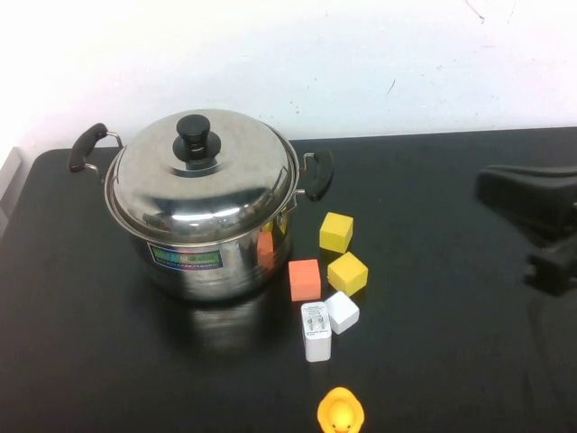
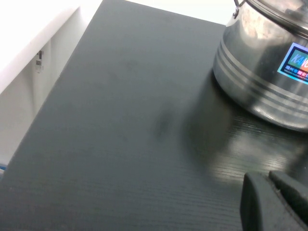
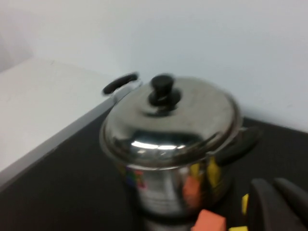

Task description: Cover the pot

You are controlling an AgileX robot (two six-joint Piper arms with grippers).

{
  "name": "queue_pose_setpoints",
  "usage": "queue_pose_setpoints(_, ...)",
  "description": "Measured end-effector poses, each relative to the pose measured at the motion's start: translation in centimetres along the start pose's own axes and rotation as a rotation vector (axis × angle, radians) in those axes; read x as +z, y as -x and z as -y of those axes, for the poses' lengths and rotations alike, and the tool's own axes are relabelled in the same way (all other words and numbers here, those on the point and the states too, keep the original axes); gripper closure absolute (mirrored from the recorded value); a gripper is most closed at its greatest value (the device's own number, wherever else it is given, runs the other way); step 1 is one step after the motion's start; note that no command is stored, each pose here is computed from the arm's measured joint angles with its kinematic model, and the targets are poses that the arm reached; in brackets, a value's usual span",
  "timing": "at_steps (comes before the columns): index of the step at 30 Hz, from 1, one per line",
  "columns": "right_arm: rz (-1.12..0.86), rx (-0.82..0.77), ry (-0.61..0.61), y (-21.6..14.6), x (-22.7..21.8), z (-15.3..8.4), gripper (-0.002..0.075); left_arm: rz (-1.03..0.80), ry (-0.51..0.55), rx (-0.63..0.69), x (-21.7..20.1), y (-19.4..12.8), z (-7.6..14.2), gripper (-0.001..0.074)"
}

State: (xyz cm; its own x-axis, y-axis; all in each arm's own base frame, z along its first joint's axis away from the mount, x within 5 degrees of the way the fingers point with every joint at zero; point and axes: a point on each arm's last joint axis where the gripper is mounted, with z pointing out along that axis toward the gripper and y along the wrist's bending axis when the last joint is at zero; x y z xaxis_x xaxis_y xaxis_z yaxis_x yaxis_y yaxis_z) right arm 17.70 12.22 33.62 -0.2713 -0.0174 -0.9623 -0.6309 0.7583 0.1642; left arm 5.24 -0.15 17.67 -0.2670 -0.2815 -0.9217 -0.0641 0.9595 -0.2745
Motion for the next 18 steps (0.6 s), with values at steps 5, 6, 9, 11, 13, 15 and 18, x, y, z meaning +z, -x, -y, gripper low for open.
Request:
queue_pose_setpoints(5, 0.057, -0.027, -0.042, -0.2, -2.1, 0.0, 0.0722, 0.0, 0.0, 0.0, 0.0, 0.0, 0.0, 0.0736)
queue_pose_setpoints(6, 0.06, -0.055, -0.049, -0.4, -2.3, 0.0, 0.0722, 0.0, 0.0, 0.0, 0.0, 0.0, 0.0, 0.0736)
queue_pose_setpoints(9, 0.083, -0.123, -0.097, -1.1, -2.9, 0.5, 0.0722, 0.0, 0.0, 0.0, 0.0, 0.0, 0.0, 0.0736)
queue_pose_setpoints(11, 0.085, -0.161, -0.158, -2.0, -3.5, 1.0, 0.0722, 0.0, 0.0, 0.0, 0.0, 0.0, 0.0, 0.0737)
queue_pose_setpoints(13, 0.036, -0.256, -0.226, -2.8, -4.4, 1.4, 0.0723, 0.0, 0.0, 0.0, 0.0, 0.0, 0.0, 0.0737)
queue_pose_setpoints(15, -0.063, -0.24, -0.223, -4.0, -5.6, 1.3, 0.0723, 0.0, 0.0, 0.0, 0.0, 0.0, 0.0, 0.0736)
queue_pose_setpoints(18, -0.081, -0.219, -0.183, -5.4, -7.0, 1.0, 0.0723, 0.0, 0.0, 0.0, 0.0, 0.0, 0.0, 0.0736)
